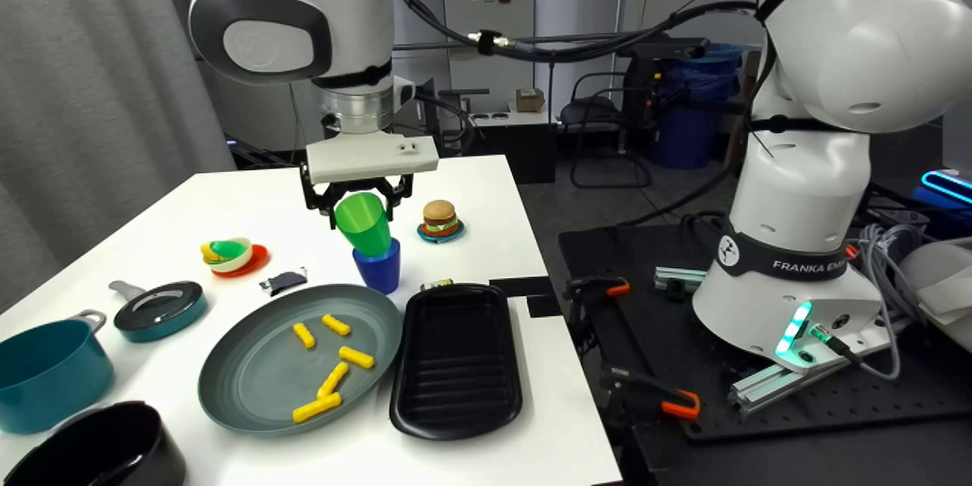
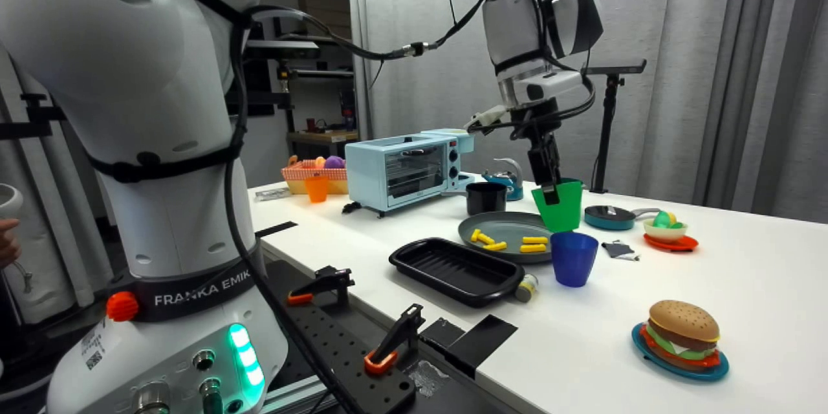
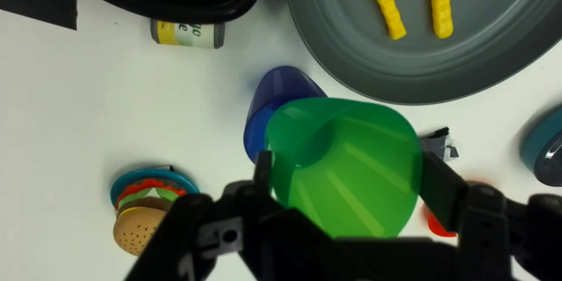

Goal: Pour the contents of the green cup onto the plate, then put it in the blue cup

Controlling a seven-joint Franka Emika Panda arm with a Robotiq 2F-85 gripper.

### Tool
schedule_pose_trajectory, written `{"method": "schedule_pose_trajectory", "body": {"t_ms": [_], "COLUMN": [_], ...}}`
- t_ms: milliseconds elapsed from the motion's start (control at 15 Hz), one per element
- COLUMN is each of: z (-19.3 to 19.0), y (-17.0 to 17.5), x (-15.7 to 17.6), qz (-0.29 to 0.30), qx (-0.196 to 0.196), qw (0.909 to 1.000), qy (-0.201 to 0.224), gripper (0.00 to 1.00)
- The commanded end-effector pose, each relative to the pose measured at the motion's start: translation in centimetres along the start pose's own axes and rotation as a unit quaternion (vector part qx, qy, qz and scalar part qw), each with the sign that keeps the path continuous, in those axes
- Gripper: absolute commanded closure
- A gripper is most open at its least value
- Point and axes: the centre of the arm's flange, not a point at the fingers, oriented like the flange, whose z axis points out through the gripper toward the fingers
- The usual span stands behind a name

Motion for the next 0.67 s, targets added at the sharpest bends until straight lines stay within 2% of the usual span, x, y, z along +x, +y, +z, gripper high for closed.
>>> {"method": "schedule_pose_trajectory", "body": {"t_ms": [0, 600], "z": [0.5, 0.2], "y": [-0.9, -1.8], "x": [1.2, 2.8], "qz": [0.001, 0.007], "qx": [-0.002, 0.004], "qw": [0.9998, 0.9998], "qy": [-0.019, -0.017], "gripper": [0.44, 0.44]}}
